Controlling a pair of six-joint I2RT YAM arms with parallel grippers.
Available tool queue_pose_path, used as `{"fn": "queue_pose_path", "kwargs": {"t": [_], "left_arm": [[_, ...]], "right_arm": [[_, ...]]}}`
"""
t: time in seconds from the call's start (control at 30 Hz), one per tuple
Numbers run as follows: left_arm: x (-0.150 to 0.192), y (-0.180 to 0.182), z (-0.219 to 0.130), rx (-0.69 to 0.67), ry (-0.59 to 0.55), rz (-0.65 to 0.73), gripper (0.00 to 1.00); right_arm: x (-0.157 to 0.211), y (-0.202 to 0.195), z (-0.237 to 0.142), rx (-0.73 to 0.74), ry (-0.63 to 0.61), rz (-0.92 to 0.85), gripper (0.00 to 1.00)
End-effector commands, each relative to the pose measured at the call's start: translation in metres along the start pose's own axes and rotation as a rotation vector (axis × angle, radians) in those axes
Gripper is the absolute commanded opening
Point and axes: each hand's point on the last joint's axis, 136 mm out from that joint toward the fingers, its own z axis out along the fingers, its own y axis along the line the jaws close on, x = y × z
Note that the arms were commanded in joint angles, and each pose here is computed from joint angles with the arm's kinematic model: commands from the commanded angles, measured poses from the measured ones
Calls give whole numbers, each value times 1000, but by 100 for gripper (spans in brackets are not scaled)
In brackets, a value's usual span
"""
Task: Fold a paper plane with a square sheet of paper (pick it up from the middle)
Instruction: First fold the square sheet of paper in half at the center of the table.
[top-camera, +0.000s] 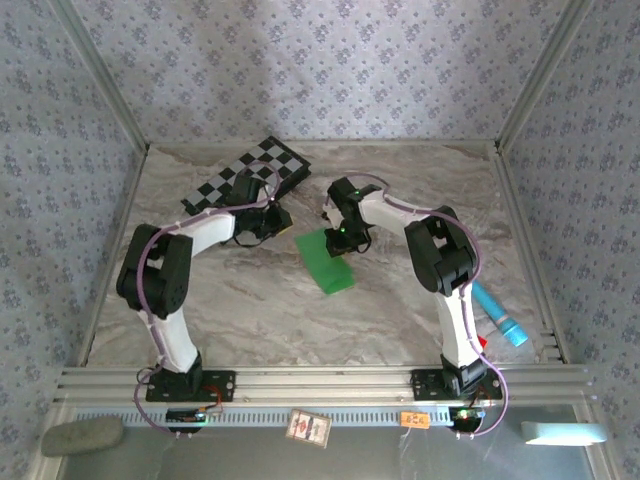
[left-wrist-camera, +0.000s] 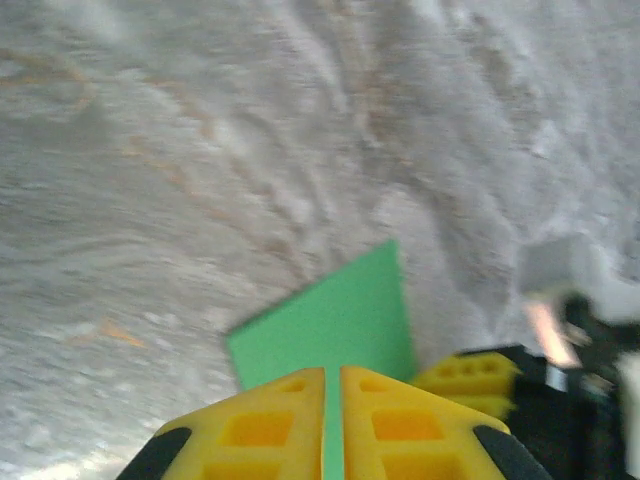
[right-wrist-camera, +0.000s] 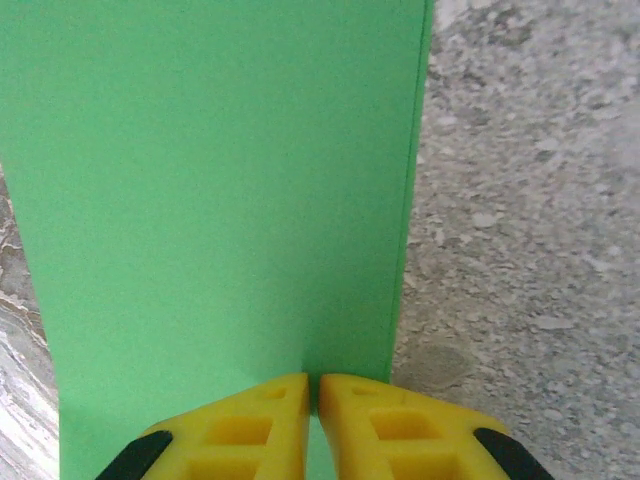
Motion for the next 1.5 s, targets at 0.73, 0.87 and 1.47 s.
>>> {"fn": "queue_pose_path", "kwargs": {"t": [0.73,0.87,1.47], "left_arm": [[92,-20,63,82,266,-130,12],[109,-10,65,34,301,-128,12],[129,7,1,-50,220,-67,10]], "right_arm": [[-8,-32,36,61,36,82,17],[-3,-39,39,86,47,111,17],[2,-49,38,101,48,145,17]]}}
